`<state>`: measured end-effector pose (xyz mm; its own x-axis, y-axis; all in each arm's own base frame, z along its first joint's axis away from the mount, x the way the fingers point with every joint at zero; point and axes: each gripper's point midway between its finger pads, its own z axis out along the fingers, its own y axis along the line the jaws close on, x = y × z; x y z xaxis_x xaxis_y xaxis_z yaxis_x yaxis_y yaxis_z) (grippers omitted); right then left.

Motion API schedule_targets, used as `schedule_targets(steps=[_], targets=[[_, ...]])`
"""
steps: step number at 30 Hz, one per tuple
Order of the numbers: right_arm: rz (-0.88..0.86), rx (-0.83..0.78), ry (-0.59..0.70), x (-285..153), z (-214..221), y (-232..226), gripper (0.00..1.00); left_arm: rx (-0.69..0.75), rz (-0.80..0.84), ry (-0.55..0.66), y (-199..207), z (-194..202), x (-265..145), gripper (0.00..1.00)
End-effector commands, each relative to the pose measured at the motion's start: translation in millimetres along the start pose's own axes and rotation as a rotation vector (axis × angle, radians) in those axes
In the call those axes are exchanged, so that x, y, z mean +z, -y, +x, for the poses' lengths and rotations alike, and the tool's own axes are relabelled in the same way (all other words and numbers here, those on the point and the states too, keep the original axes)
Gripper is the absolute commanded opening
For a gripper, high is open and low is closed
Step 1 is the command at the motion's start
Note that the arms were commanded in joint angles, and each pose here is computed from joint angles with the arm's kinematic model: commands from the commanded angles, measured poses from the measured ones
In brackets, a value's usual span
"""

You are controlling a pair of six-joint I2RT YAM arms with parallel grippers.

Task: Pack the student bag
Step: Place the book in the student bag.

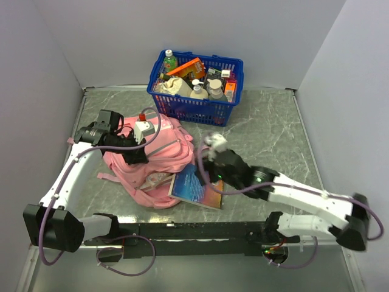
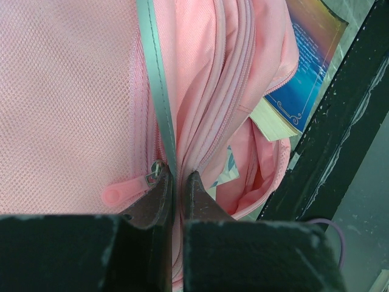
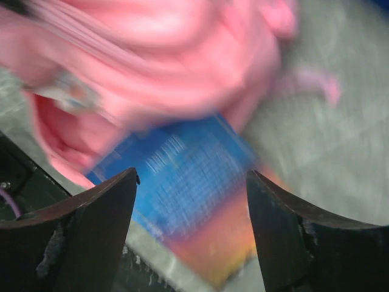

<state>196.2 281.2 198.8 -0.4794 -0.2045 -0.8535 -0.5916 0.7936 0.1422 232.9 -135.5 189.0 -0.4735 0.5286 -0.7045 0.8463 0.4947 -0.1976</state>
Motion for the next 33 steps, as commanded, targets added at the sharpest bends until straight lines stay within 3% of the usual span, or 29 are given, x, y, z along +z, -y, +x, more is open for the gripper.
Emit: schedule_targets(steps=[1, 3, 11, 14, 21, 25, 33], targets=[[0.120, 0.365, -0.106, -22.6, 75.8, 37.0, 0.80, 0.104, -0.032, 0.101, -10.5, -27.7, -1.9, 0.01], [0.202, 0.466, -0.157, -24.8, 105.5, 58.4, 0.80, 0.101, -0.030, 0.101, -10.9, -28.2, -1.4, 0.01], [0.305, 0.689, -0.256, -12.8, 153.8, 84.4, 0.79, 0.098, -0.027, 0.100, -9.7, -27.2, -1.5, 0.01], [0.277, 0.754, -0.228, -2.8, 150.5, 86.7, 0.73, 0.101, -0.030, 0.098, -9.2, -26.7, -2.5, 0.01], [0.052, 0.883, -0.157, 18.5, 140.4, 62.1, 0.74, 0.112, -0.044, 0.090, -10.9, -26.9, -4.9, 0.01], [0.001, 0.894, -0.174, 25.3, 140.7, 53.4, 0.70, 0.108, -0.041, 0.089, -10.4, -27.0, -5.1, 0.01], [-0.115, 0.872, -0.056, 31.8, 102.5, 42.6, 0.60, 0.107, -0.044, 0.085, -9.8, -25.3, -5.6, 0.01]])
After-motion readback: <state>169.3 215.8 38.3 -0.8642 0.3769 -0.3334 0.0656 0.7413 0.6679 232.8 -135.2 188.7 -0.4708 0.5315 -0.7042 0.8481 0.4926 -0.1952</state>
